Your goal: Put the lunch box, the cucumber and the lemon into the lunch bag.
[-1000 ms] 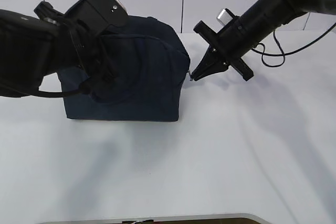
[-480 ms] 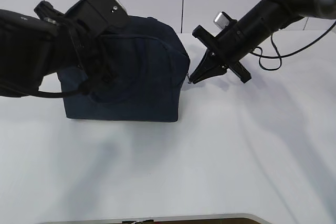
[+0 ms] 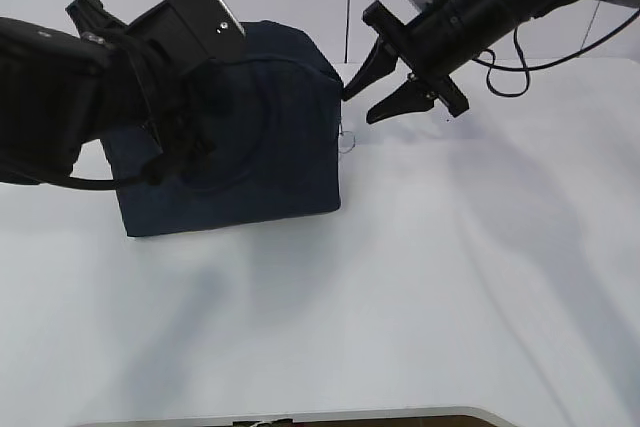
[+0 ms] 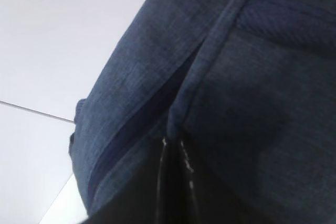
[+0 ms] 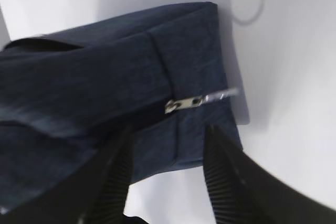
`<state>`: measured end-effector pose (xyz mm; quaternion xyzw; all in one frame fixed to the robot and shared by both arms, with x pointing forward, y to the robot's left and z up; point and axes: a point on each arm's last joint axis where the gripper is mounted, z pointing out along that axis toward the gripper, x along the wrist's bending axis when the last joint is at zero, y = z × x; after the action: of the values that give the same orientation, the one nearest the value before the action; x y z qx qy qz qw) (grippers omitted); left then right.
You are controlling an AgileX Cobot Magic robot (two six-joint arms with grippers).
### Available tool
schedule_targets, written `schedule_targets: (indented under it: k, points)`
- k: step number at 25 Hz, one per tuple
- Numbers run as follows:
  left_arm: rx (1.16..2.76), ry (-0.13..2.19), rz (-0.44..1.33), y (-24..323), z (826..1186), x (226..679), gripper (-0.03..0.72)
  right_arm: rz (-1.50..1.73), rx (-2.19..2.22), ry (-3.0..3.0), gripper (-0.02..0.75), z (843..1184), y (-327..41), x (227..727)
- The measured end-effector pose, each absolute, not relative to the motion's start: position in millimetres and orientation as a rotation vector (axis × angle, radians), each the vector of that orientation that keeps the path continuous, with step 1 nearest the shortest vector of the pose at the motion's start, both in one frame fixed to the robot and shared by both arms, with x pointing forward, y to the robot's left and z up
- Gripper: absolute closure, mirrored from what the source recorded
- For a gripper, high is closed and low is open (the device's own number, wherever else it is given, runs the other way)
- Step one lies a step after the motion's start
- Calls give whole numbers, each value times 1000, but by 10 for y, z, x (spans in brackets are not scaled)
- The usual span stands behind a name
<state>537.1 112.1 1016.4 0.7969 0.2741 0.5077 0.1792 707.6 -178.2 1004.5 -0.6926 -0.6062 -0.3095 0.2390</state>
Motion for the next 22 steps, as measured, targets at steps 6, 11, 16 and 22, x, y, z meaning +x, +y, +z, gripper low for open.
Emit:
schedule_targets:
  k: [6, 11, 16, 22]
  points:
    - [2252, 775, 1438, 1124, 10170, 5370, 699, -947, -1871, -1691, 338, 10278, -1769, 7136]
    - [2252, 774, 1439, 1124, 10170, 5370, 697, -970, -1865, -1702, 333, 10344, -1768, 7141]
    - [2249, 773, 1441, 1127, 10183, 5367, 655, -979, -1882, -1767, 331, 10482, -1804, 7090]
    - [2208, 802, 1444, 1164, 10296, 5331, 365, -972, -1913, -1847, 330, 10591, -1855, 7044]
